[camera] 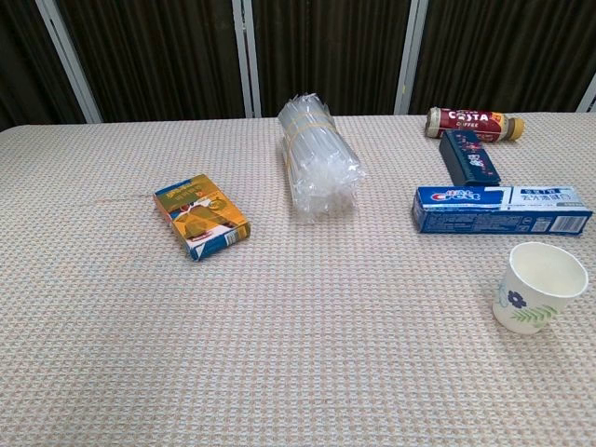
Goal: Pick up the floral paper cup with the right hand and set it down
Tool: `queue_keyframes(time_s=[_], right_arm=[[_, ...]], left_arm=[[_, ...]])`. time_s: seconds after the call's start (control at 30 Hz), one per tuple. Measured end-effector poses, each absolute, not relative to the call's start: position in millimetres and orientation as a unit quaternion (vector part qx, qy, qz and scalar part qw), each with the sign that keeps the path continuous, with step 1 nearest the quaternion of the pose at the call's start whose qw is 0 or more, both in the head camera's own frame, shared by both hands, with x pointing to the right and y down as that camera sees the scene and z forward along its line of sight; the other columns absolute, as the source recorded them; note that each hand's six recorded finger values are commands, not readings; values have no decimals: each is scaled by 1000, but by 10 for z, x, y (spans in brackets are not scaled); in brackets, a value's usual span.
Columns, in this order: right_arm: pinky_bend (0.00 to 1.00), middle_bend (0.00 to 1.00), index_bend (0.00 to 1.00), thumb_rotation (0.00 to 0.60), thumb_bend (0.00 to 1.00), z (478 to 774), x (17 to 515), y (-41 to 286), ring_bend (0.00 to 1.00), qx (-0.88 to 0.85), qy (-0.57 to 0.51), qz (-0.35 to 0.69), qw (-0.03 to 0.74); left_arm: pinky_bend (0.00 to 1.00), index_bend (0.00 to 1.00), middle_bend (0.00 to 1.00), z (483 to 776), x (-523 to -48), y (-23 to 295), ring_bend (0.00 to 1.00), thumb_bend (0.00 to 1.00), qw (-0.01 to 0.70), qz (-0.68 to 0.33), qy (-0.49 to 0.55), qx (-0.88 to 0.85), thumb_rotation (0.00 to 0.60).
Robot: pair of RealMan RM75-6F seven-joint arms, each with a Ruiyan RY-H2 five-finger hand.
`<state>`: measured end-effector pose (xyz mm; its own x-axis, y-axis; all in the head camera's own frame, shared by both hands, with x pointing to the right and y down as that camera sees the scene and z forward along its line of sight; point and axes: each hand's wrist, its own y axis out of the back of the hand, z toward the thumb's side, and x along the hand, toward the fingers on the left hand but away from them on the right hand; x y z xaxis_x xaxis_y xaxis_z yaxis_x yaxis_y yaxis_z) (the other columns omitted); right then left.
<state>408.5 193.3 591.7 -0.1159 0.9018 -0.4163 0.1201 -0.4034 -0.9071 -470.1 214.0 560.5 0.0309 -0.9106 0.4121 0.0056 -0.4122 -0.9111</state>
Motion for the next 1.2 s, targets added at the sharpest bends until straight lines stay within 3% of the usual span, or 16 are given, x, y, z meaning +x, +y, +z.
queue_keyframes(time_s=[0.23, 0.43, 0.6, 0.77, 1.2], right_arm=[[0, 0, 57, 600, 51, 5840, 3935, 1952, 0, -605, -435, 589, 311], [0, 0, 1, 600, 60, 5799, 3594, 2109, 0, -672, -395, 573, 251], [0, 0, 59, 600, 81, 5789, 3356, 2222, 0, -711, -346, 567, 231], [0, 0, 177, 600, 96, 5878, 3208, 2265, 0, -721, -325, 566, 232], [0, 0, 197, 600, 125, 6200, 3131, 2148, 0, -706, -318, 586, 239]], left_arm=[[0, 0, 0, 5610, -4699, 2129, 0, 15, 391, -587, 375, -602, 600], [0, 0, 0, 5606, -4690, 2136, 0, 15, 393, -589, 374, -599, 600], [0, 0, 0, 5606, -4692, 2141, 0, 14, 393, -589, 375, -598, 600], [0, 0, 0, 5607, -4692, 2140, 0, 14, 393, -590, 375, -598, 600], [0, 0, 0, 5612, -4689, 2131, 0, 15, 392, -590, 374, -598, 600]])
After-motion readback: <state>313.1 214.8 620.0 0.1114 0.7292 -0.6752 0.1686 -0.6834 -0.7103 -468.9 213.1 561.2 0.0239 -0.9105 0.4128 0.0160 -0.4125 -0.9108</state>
